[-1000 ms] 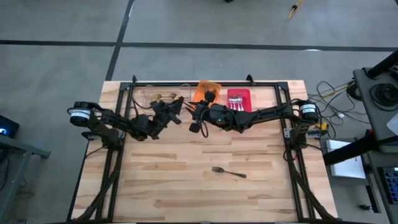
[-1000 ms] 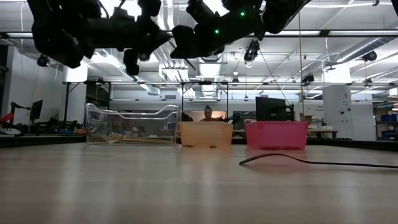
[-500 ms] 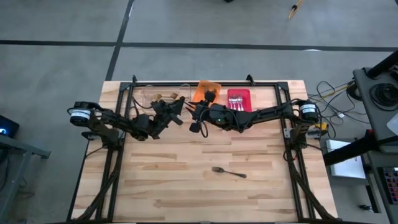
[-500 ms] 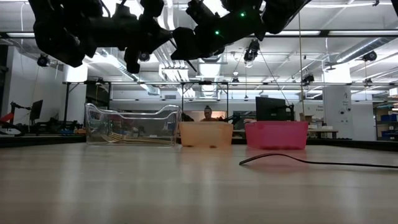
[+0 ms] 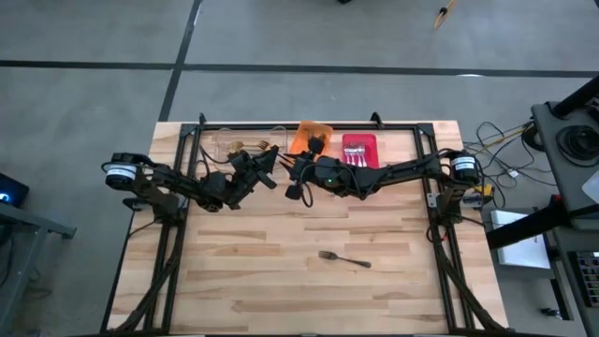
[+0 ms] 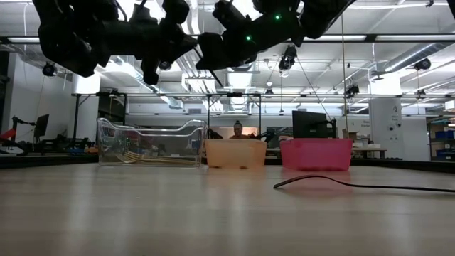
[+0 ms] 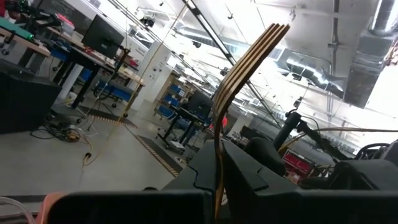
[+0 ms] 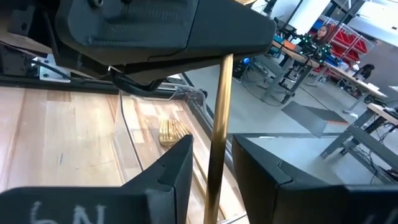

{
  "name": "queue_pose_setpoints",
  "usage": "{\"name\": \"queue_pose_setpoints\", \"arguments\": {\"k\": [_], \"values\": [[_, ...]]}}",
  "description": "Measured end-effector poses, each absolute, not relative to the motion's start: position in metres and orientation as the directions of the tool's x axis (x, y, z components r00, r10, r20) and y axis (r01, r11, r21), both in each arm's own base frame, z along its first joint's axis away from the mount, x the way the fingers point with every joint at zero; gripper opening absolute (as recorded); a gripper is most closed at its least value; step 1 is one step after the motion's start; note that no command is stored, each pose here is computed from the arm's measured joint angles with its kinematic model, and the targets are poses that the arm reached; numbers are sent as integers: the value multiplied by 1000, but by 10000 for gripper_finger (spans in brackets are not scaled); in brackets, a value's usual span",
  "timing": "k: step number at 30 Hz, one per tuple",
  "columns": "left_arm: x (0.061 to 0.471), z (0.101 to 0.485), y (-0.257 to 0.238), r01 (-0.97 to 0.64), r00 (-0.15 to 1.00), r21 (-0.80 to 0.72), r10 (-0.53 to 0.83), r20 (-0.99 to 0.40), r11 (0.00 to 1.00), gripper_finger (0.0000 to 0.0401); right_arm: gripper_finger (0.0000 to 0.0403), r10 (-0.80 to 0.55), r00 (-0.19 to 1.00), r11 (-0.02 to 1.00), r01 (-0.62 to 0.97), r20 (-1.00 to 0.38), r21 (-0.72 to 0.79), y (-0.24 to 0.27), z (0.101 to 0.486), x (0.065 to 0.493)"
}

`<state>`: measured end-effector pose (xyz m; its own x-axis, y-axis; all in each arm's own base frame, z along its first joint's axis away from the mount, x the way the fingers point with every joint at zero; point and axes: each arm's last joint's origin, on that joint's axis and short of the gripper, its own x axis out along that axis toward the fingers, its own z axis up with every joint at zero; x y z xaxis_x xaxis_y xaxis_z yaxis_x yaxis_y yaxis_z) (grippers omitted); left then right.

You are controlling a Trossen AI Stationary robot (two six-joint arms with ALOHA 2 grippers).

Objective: Sort silverware by color (type)
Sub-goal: Put the gold fork into the transparent bin

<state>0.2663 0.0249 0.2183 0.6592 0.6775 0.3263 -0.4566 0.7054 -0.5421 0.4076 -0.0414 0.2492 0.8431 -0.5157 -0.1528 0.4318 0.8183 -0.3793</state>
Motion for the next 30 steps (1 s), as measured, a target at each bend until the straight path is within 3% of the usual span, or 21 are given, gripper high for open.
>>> {"name": "queue_pose_setpoints", "arguments": {"k": [17,19,23,30], "values": [[267,217,25,-463,664,-535,677,319,707,0,94,-544,824,802,454,-158,-388,-43,248,407],[267,216,25,-470,667,-530,677,312,706,0,82,-531,831,809,442,-163,-387,-42,248,407],[267,216,25,-475,666,-527,679,309,705,0,22,-538,825,800,435,-172,-414,-42,247,407],[267,216,25,-475,666,-527,679,308,705,2,17,-535,827,802,431,-174,-414,-43,247,406]]}}
